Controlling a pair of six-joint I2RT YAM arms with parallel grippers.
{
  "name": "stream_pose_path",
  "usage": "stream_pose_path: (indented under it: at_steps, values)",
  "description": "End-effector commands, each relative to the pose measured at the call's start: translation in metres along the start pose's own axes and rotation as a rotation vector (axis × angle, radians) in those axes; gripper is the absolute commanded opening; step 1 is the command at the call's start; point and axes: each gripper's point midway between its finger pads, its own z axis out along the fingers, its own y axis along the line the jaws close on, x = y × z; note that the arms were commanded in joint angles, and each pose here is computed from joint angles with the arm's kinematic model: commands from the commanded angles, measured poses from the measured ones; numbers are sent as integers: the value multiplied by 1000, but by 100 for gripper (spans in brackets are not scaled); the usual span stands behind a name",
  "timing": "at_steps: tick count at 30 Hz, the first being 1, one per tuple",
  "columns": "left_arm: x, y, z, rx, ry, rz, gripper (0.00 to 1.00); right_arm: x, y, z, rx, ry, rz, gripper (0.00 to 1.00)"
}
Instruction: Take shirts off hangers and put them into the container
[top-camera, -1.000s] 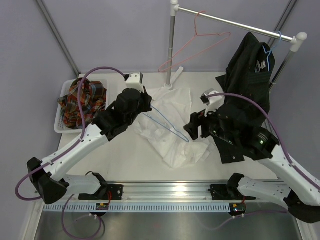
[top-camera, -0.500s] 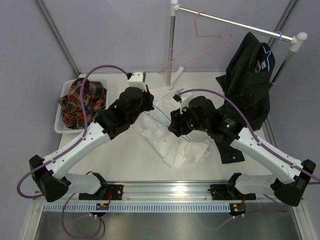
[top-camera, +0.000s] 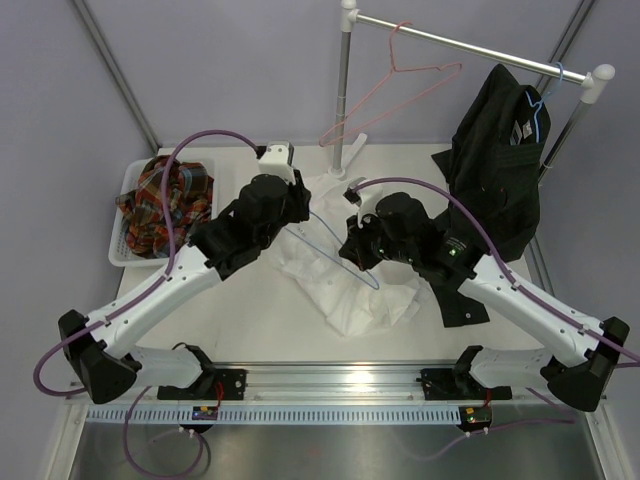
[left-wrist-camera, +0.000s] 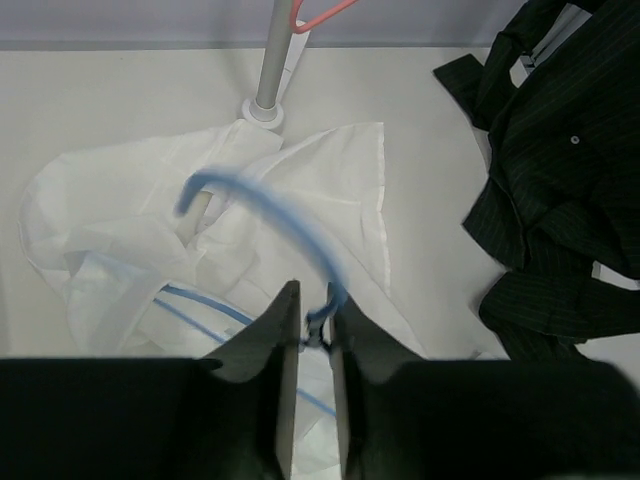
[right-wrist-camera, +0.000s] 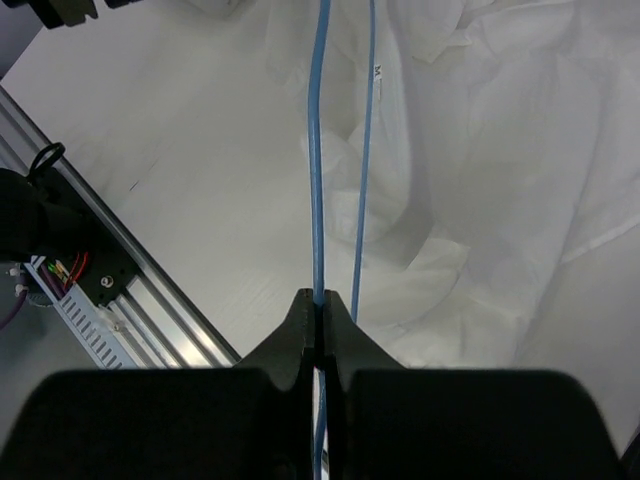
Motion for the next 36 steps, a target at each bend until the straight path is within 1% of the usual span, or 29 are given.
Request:
stream_pose_path:
  at_steps: [1, 2, 3, 4, 5, 12, 15, 16, 17, 19, 20, 21, 22, 24, 25, 27, 28, 29, 30, 35, 36]
  values:
    - [-40, -3, -19, 24, -127, -47, 41, -5, 2, -18, 2, -44, 10, 0]
    - [-39, -2, -21, 26, -124, -45, 59, -3, 2, -21, 1, -47, 13, 0]
    - [-41, -2, -25, 35, -130, -49, 83, -1, 0, -24, 8, -49, 17, 0]
    - [-42, -2, -28, 41, -131, -50, 92, 3, -1, -25, 13, -43, 25, 0]
    - [-41, -1, -30, 43, -131, -56, 98, 10, -3, -28, 18, -38, 30, 0]
    - [-52, 7, -58, 68, -150, -48, 99, 41, -9, -52, 29, -10, 69, 0]
    - [-51, 14, -66, 67, -144, -38, 99, 44, -20, -73, 87, -45, 89, 0]
    - [-47, 19, -65, 53, -135, -35, 99, 48, -23, -80, 102, -38, 98, 0]
    - [-49, 29, -65, 29, -141, -42, 99, 44, -22, -93, 98, -67, 98, 0]
    - [-40, 43, -61, -1, -106, -35, 99, 42, -25, -113, 118, -78, 101, 0]
    - [-40, 57, -59, -39, -102, -38, 99, 39, -25, -126, 118, -104, 99, 0]
    - [-34, 65, -58, -60, -72, -28, 99, 36, -26, -135, 122, -121, 101, 0]
    - [-31, 70, -58, -74, -60, -18, 99, 30, -26, -153, 128, -150, 102, 0]
    - [-28, 84, -59, -114, -48, 22, 99, 24, -31, -172, 160, -190, 110, 0]
    - [-26, 90, -59, -136, -47, 36, 99, 18, -34, -188, 179, -221, 127, 0]
    - [-18, 102, -59, -174, -37, 66, 99, 13, -45, -203, 250, -250, 155, 0]
    - [-16, 108, -60, -198, -41, 69, 99, 11, -60, -212, 347, -256, 176, 0]
    - [-9, 112, -59, -213, -29, 75, 99, 11, -68, -215, 397, -251, 183, 0]
    - [-7, 116, -58, -231, -28, 78, 99, 13, -82, -221, 487, -246, 187, 0]
    - [5, 123, -55, -258, 1, 106, 99, -6, -106, -229, 688, -275, 255, 0]
    - [5, 125, -56, -261, -3, 105, 99, -9, -117, -235, 776, -296, 262, 0]
